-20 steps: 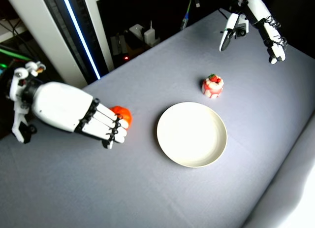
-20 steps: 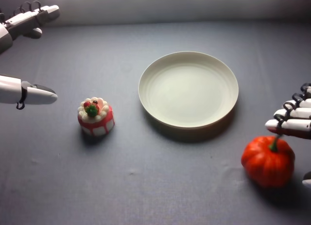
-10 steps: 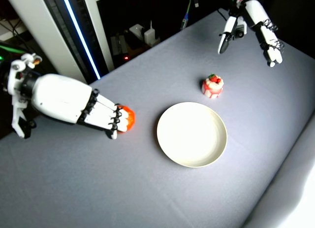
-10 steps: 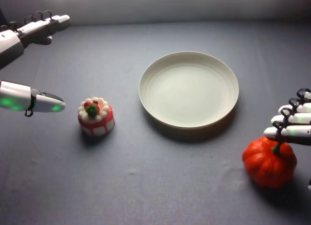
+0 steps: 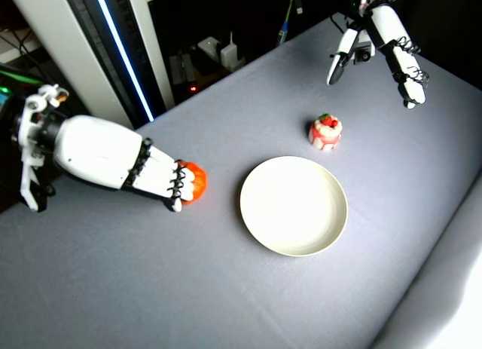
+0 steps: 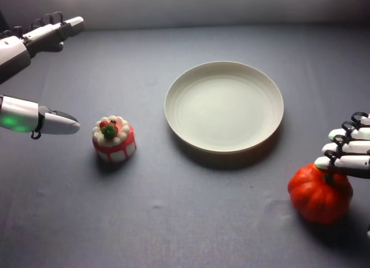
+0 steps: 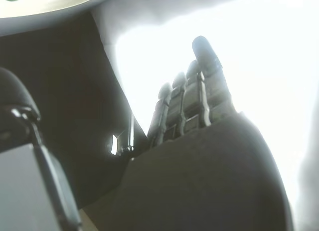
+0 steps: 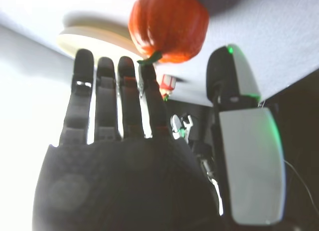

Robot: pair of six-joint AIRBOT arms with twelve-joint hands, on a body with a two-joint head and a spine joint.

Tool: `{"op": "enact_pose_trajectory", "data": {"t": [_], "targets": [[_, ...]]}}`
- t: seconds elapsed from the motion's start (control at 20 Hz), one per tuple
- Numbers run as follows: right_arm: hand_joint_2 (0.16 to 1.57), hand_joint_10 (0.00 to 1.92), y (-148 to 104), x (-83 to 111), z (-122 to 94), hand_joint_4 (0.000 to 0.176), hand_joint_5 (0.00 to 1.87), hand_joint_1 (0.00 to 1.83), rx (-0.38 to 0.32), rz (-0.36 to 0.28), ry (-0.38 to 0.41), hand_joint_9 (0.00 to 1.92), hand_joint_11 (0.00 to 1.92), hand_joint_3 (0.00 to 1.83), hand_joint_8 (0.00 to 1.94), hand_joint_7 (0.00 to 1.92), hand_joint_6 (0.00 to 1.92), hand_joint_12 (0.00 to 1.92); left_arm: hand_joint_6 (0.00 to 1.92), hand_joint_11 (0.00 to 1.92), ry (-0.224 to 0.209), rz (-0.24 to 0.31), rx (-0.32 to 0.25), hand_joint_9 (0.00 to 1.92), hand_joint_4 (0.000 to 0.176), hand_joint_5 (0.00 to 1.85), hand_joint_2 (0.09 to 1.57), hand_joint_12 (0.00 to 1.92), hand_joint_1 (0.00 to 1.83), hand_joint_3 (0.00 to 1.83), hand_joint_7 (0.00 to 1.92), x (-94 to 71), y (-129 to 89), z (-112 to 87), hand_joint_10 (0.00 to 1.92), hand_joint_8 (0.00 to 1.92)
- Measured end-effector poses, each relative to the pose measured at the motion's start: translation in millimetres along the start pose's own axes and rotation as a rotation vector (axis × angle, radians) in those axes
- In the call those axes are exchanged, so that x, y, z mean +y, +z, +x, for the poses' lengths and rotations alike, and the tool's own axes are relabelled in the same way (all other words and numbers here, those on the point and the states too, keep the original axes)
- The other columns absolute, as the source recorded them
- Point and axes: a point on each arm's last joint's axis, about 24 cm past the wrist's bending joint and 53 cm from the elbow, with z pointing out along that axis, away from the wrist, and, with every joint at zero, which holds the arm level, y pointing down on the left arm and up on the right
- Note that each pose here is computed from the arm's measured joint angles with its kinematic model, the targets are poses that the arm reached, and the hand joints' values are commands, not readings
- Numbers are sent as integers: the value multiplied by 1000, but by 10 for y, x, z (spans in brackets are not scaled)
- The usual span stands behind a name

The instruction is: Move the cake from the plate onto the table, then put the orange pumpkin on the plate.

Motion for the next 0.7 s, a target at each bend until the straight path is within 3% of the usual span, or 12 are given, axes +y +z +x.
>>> {"op": "enact_pose_trajectory", "data": {"t": [0.1,0.15,0.25,0.3,0.4,0.45,0.55,0.7], "targets": [[1014,0,7,17,-1,48,204,582,1,-5,-5,3,0,0,0,105,0,436,0,0,-1,0,1,36,0,3,834,489,1006,2,0,2,2,5,10,0],[983,0,10,27,6,40,198,608,3,-8,-10,0,0,0,0,98,0,407,0,0,1,0,3,43,0,4,838,581,1020,2,0,1,2,9,10,0],[906,0,23,49,-3,95,95,677,2,-13,-12,0,0,0,0,9,0,50,1,0,1,-3,2,47,0,13,835,556,1032,1,0,9,2,6,7,0],[890,0,25,62,-8,111,71,707,0,-16,-12,0,0,0,0,1,0,9,1,0,1,-1,2,60,0,16,832,521,1026,0,0,5,2,6,9,0],[880,0,29,76,-14,146,6,702,1,-20,-22,0,0,0,0,0,0,0,2,0,1,-3,3,89,0,25,836,637,1019,1,0,9,2,8,14,0],[881,0,32,85,-35,139,0,691,-4,-22,-22,0,0,0,0,0,0,0,1,0,2,-3,3,91,0,25,834,650,1013,0,0,10,2,7,14,0],[883,0,33,92,-50,172,0,680,-10,-25,-22,0,0,0,0,0,0,0,5,0,1,-3,3,119,0,43,837,704,995,1,11,7,5,7,20,4],[873,0,55,83,-20,175,0,689,-1,-24,-24,0,0,0,0,0,0,0,2,0,0,-3,3,86,0,28,855,642,992,4,8,6,8,10,2,2]]}}
